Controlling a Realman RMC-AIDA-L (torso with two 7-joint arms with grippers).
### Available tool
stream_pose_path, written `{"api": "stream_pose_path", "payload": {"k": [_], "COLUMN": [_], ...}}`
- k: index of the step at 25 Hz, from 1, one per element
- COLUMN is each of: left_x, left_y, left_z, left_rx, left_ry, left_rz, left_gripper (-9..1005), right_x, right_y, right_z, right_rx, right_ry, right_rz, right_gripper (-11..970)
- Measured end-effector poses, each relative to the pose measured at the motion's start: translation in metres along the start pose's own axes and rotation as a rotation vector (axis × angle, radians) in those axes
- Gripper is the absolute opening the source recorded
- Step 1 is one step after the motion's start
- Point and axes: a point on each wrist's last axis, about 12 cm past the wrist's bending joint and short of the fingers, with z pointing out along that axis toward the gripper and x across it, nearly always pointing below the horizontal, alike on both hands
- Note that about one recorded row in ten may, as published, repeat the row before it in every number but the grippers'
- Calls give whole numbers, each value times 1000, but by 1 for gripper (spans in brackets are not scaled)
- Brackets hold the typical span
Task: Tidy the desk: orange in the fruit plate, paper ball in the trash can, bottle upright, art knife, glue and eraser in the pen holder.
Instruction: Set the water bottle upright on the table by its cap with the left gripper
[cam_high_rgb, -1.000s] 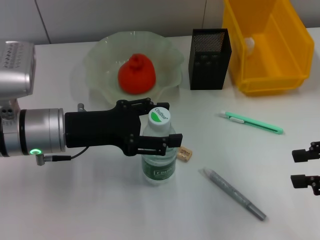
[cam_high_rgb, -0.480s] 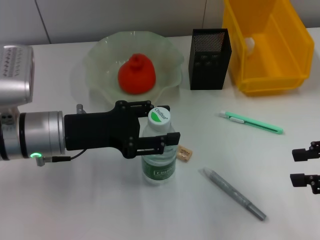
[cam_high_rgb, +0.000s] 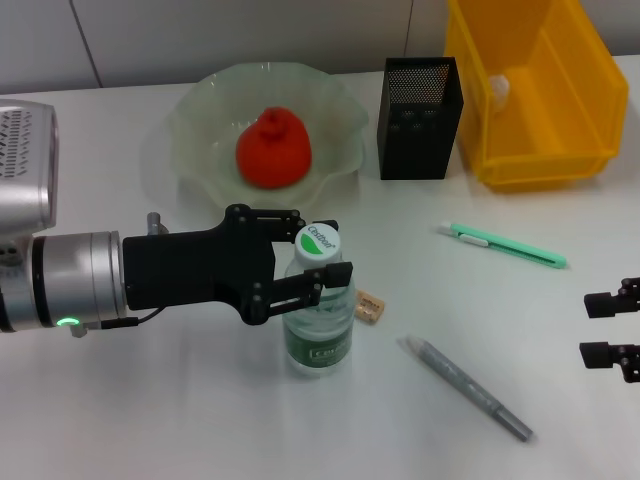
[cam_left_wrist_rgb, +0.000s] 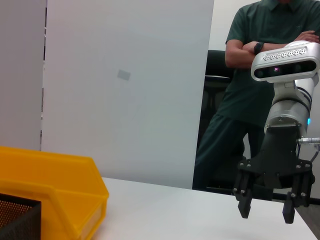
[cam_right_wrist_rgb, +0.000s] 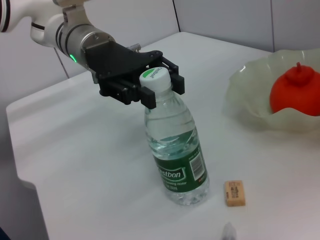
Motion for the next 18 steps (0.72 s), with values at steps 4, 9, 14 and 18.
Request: {"api": "stream_pose_path", "payload": {"k": [4, 9, 14, 18], "left_x": [0, -9, -27, -42], "left_y": [0, 6, 22, 37], "left_z": [0, -2, -5, -7], "left_rx": [-7, -27, -83, -154], "left_ry": [-9, -40, -23, -1], "left_rz": [5, 8, 41, 61], "left_gripper": [448, 441, 442, 442], "right_x": [0, -1, -3, -5], "right_y": [0, 0, -1, -1], "right_z": [0, 1, 3, 4], "right_rx": [0, -2, -10, -15], "right_ry": [0, 0, 0, -5], "right_rz": [-1, -3, -10, -16], "right_gripper": [593, 593, 594, 594]}}
